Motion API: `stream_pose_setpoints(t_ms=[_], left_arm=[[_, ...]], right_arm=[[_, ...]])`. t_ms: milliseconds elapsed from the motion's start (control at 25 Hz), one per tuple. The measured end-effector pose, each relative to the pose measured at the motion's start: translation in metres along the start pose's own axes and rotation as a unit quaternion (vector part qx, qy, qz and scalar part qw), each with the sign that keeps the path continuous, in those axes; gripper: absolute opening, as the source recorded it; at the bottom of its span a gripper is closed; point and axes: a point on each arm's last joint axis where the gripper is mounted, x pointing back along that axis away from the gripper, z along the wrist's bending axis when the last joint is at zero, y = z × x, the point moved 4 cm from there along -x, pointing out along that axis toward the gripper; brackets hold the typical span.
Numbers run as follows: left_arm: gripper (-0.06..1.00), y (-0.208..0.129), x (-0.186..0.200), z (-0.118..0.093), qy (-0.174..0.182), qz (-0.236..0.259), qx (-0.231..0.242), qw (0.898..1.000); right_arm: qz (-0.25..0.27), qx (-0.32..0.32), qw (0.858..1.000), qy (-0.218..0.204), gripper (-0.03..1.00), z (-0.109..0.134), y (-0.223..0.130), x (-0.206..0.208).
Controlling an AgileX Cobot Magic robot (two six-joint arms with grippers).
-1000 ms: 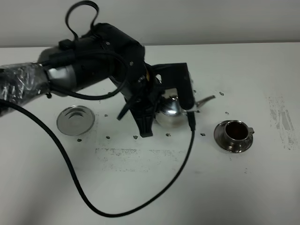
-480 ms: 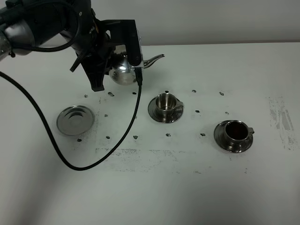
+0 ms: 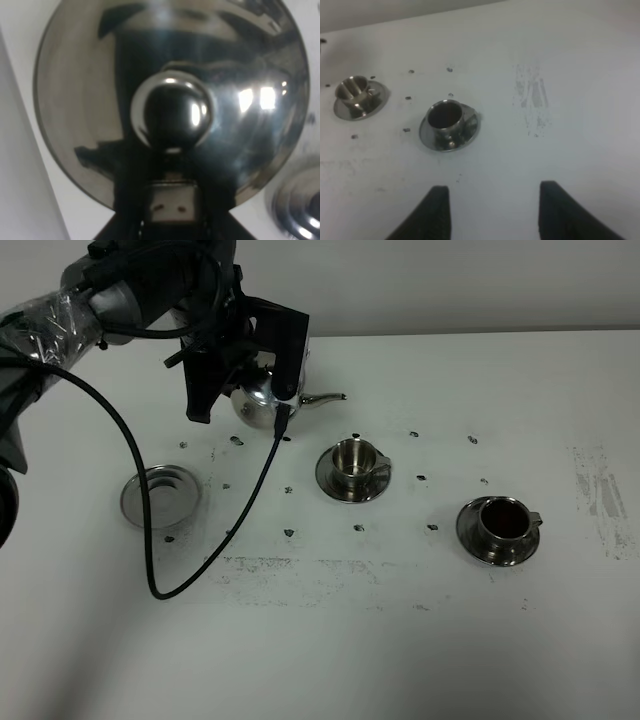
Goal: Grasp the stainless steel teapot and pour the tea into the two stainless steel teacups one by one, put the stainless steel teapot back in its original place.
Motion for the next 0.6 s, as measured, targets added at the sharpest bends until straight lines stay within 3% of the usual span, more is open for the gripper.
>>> stream_pose_setpoints(t_ms=[200,600], left_arm=[[0.19,0.006,0.001,-0.002,0.001,0.020,-0.055,0.998],[0.19,0.020,0.004,0.000,0.020,0.061,-0.109,0.992]], right_arm=[[0.000,0.000,1.000,0.000,0.40,0.000,0.000,0.000],[0.000,0.000,1.000,0.000,0.40,0.000,0.000,0.000]])
